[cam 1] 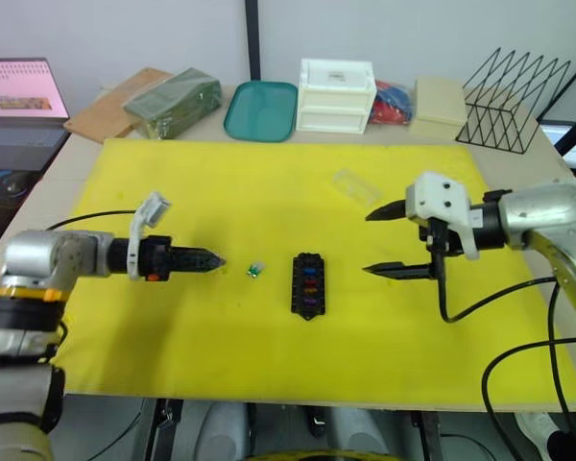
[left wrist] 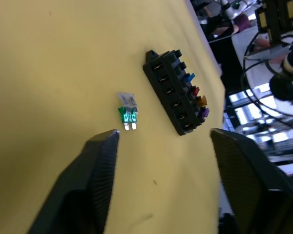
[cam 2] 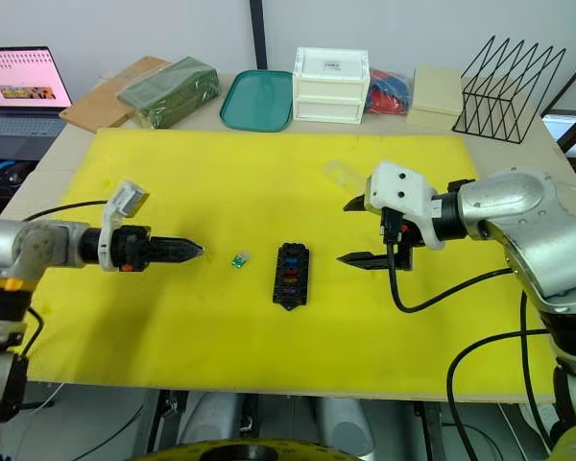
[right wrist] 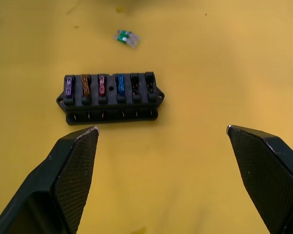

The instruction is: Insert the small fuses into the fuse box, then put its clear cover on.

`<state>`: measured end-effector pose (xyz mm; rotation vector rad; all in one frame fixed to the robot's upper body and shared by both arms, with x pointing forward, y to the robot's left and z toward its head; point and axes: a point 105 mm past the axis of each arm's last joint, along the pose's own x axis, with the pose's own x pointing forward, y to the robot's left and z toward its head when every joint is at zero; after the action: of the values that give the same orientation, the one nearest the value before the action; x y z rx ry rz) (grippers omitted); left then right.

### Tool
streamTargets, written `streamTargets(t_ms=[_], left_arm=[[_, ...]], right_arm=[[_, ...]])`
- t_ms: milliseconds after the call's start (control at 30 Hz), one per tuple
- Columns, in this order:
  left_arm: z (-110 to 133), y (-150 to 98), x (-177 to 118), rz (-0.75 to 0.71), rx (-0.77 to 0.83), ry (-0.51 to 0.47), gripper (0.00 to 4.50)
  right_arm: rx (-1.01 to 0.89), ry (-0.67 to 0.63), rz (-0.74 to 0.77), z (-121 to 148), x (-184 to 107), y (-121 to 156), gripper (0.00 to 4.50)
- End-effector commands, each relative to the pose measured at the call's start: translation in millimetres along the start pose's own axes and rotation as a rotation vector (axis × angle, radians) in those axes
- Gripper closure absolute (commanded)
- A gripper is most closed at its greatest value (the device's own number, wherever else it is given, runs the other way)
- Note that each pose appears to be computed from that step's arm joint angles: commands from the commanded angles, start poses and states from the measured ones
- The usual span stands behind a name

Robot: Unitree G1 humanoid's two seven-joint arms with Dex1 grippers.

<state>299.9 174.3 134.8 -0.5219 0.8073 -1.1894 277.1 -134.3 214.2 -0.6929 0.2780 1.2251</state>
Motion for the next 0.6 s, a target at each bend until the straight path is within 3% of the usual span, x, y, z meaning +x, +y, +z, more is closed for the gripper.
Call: streamTargets(t_ms=[33,600], left_arm=[[7,-4,7,-0.043,-0.037,0.004,1.99],[-10,16,35,-0.016,-0.06,0.102,1.99]], right_arm=[[-0.049,-0.046,0.04,19,6,8,0.0],[-0.065,-0.069,0.045,31,14,18,0.0]])
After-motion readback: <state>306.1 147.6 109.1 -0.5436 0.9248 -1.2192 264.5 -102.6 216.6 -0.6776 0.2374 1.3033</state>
